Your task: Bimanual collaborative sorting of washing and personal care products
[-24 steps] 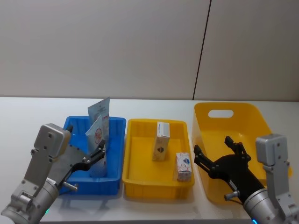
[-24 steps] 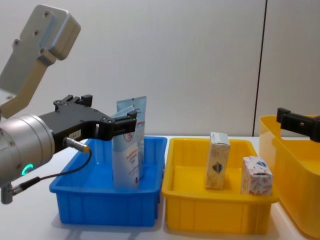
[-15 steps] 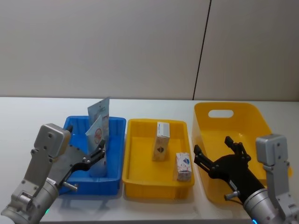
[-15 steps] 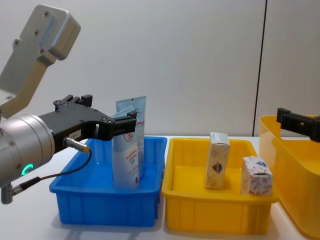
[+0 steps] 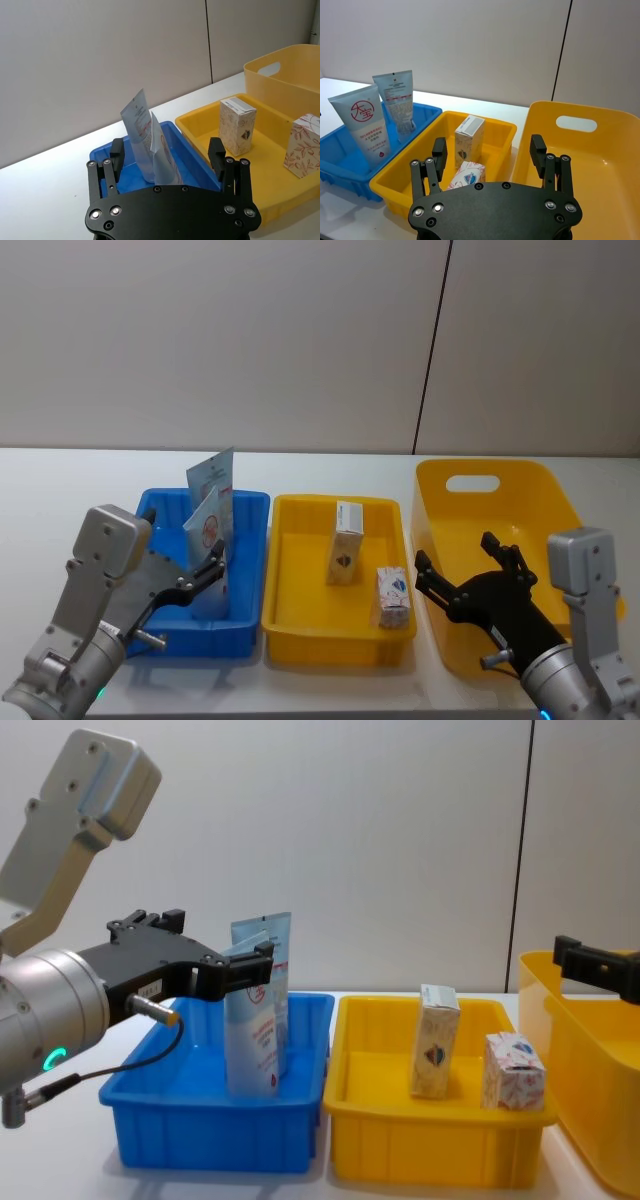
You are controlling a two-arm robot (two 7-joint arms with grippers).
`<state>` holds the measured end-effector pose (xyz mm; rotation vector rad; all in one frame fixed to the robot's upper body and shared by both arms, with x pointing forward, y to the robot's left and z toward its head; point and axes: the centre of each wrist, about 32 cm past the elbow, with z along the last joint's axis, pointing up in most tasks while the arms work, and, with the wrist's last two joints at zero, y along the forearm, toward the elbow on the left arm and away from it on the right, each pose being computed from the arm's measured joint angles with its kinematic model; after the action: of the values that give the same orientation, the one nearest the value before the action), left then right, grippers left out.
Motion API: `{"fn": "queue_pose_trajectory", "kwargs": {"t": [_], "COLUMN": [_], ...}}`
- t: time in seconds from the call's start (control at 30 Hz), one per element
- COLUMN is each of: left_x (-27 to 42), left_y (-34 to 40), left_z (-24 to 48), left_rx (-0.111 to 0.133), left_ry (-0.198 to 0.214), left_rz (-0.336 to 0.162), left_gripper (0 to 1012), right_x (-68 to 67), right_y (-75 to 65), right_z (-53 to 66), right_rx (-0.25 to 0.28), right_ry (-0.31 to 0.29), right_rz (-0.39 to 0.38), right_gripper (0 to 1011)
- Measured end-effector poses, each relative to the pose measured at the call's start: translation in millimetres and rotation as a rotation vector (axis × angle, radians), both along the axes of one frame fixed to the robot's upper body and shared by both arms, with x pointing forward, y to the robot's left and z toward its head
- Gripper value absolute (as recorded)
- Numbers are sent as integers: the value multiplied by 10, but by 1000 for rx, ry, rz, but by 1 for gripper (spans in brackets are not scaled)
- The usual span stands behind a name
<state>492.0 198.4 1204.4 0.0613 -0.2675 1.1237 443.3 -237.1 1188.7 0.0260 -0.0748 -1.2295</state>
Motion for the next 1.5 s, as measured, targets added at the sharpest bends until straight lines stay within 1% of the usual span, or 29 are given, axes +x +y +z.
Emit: {"fn": "queue_pose_trajectory", "kwargs": {"t": [1.13, 1.37, 1.5], "left_x": [1, 8, -7], "left_y": [1, 32, 69], "left_z": [2, 8, 15], "left_rx": [-1, -14, -32], "left_ry": [0, 10, 24], "left_rz": [-2, -25, -46], "left_gripper": [1001, 1001, 1001], "right_x": [0, 0, 0], "right_y": [0, 0, 0], "right_z": [0, 0, 0], "right_rx": [0, 0, 0], "right_ry": [0, 0, 0], "right_rz": [0, 0, 0], "right_gripper": [1003, 1003, 1003]}}
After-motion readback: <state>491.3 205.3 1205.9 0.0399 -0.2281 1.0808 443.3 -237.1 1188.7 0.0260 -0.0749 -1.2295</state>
